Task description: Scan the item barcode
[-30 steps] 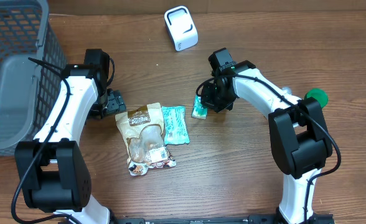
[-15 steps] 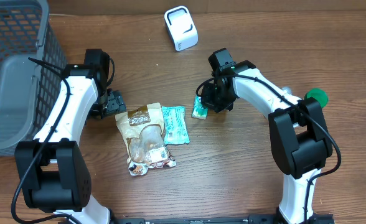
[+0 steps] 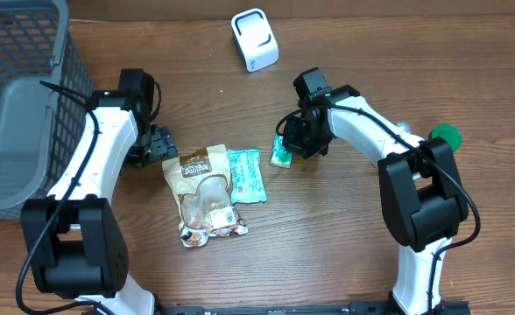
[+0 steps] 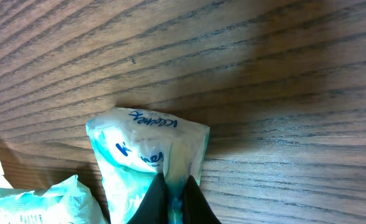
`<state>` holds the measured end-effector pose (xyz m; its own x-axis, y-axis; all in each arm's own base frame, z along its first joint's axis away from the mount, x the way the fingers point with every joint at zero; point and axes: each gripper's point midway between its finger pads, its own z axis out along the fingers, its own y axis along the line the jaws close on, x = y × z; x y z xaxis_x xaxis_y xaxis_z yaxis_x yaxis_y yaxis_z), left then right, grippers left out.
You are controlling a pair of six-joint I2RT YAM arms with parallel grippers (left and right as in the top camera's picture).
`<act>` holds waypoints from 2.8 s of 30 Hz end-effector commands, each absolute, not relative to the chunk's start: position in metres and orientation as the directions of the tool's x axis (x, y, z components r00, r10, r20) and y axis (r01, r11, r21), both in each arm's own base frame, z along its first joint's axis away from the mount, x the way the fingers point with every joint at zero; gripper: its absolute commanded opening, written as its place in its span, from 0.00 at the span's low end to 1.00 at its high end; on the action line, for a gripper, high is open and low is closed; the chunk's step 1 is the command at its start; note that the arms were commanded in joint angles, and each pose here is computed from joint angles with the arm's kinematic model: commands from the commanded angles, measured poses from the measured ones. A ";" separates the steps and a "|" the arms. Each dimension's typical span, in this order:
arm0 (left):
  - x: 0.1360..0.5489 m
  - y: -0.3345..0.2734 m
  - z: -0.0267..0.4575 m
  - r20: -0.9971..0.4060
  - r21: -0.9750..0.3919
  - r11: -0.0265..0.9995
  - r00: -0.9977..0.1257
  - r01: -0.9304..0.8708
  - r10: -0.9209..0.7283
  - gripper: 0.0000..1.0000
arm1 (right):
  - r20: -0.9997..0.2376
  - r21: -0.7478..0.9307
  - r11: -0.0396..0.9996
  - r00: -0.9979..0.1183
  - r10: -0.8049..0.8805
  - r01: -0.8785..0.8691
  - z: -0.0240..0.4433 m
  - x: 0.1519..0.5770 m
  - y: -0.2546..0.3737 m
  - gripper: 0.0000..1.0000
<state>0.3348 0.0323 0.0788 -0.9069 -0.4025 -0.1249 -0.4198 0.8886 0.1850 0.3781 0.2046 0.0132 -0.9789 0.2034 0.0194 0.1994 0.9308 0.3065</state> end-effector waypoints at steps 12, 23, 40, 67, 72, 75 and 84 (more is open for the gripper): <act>0.335 0.037 0.076 -0.127 0.206 0.880 -0.903 -0.428 -0.410 1.00 | -0.088 0.336 0.928 -0.976 0.202 0.162 0.067 0.385 0.205 0.04; 0.335 0.037 0.076 -0.127 0.206 0.880 -0.903 -0.428 -0.410 1.00 | -0.125 0.356 0.924 -0.972 0.197 0.141 0.110 0.372 0.199 0.04; 0.335 0.037 0.076 -0.127 0.206 0.880 -0.903 -0.428 -0.410 1.00 | -0.117 0.352 0.925 -0.974 0.195 0.143 0.122 0.370 0.199 0.04; 0.335 0.037 0.076 -0.127 0.206 0.880 -0.903 -0.428 -0.410 1.00 | -0.109 0.348 0.934 -0.986 0.123 0.078 0.125 0.360 0.208 0.04; 0.335 0.037 0.076 -0.127 0.206 0.880 -0.903 -0.428 -0.410 1.00 | -0.109 0.348 0.934 -0.986 0.123 0.078 0.125 0.360 0.208 0.04; 0.335 0.037 0.076 -0.127 0.206 0.880 -0.903 -0.428 -0.410 1.00 | -0.109 0.348 0.934 -0.986 0.123 0.078 0.125 0.360 0.208 0.04; 0.335 0.037 0.076 -0.127 0.206 0.880 -0.903 -0.428 -0.410 1.00 | -0.114 0.351 0.933 -0.986 0.123 0.076 0.126 0.362 0.209 0.04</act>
